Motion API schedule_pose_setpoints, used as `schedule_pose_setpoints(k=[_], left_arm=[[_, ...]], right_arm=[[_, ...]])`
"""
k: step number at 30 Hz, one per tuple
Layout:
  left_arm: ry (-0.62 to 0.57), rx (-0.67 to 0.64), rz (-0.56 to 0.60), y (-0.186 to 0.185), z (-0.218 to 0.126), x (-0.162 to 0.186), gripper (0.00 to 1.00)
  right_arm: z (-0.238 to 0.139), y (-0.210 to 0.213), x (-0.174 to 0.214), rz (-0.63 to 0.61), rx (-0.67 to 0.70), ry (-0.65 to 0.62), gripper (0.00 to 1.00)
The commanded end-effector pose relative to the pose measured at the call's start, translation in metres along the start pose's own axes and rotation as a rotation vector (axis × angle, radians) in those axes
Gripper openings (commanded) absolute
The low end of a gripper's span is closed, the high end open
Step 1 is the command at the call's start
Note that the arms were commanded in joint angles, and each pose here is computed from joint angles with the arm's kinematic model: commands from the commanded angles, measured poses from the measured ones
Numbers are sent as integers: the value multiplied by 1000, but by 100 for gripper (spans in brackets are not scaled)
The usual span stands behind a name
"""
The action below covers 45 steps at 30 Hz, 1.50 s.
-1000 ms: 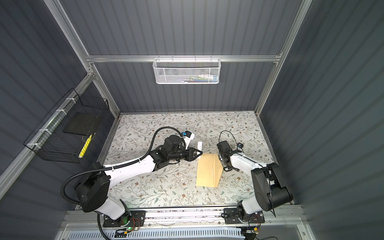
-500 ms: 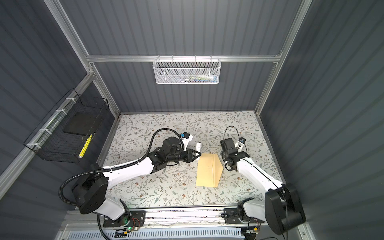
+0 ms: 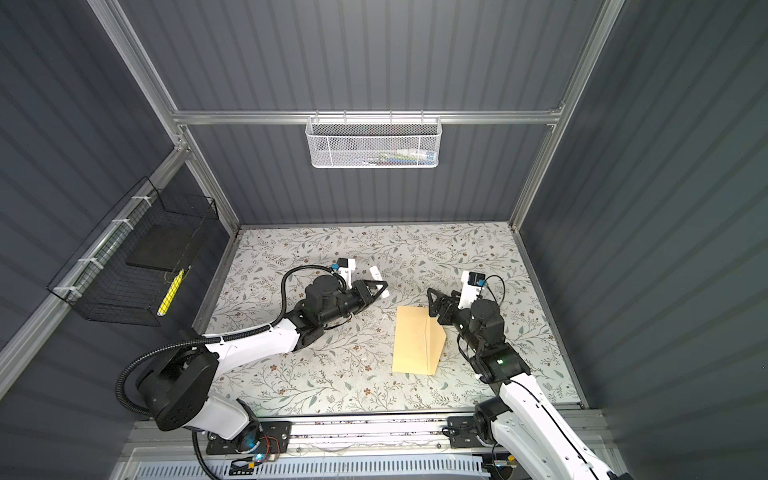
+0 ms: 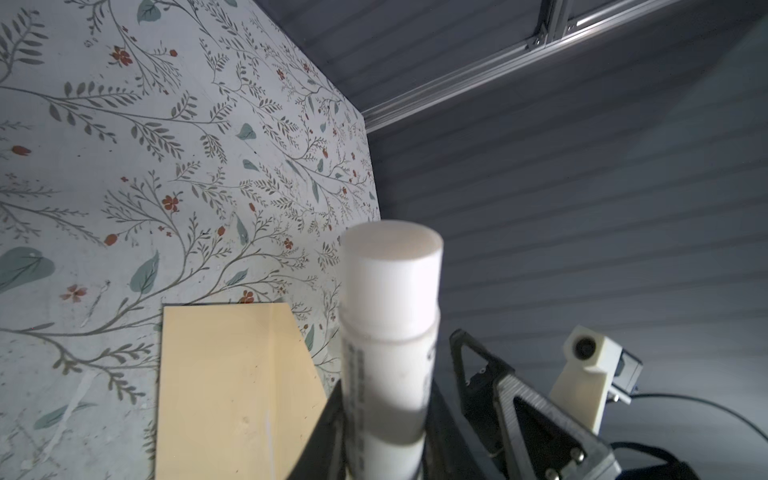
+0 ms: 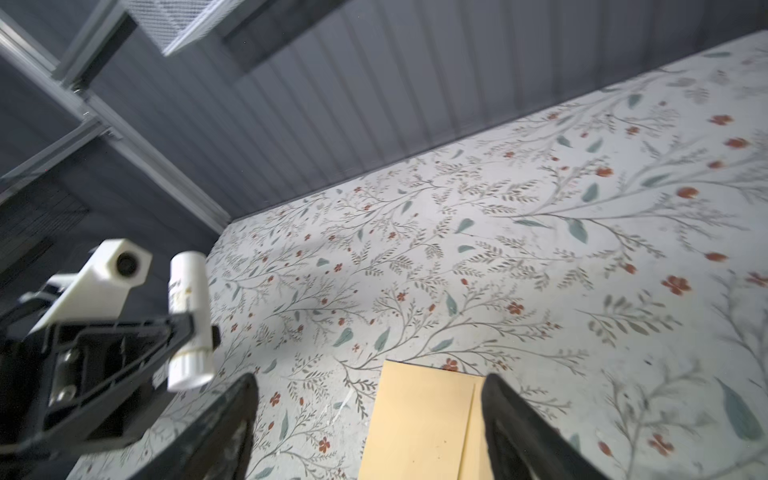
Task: Place the letter into the envelope and seal it
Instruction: 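Move right gripper back to the glue stick and close on its body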
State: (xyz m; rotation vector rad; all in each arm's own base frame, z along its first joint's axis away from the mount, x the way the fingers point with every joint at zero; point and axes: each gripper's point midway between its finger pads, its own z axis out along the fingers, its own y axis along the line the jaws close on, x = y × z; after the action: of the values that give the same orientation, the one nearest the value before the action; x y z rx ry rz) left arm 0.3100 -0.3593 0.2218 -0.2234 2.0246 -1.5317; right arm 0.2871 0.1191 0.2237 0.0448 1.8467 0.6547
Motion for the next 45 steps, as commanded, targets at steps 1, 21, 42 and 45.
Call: schedule_pose_setpoints(k=[1,21,42,45], left_arm=[[-105,73,-98,-20,-5,-21,4],[-104,113,-226,-15,0,-19,3],[-84,116,-244,-10,-3,-12,3],[-80,114,-246,-9,-2,-11,3]], right_arm=[[-2,44,-5,-128,-236,-30,79],[43,107,24,-452,-336,-75,74],[75,121,29,-484,-363,-48,65],[78,121,27,-484,-355,-55,62]])
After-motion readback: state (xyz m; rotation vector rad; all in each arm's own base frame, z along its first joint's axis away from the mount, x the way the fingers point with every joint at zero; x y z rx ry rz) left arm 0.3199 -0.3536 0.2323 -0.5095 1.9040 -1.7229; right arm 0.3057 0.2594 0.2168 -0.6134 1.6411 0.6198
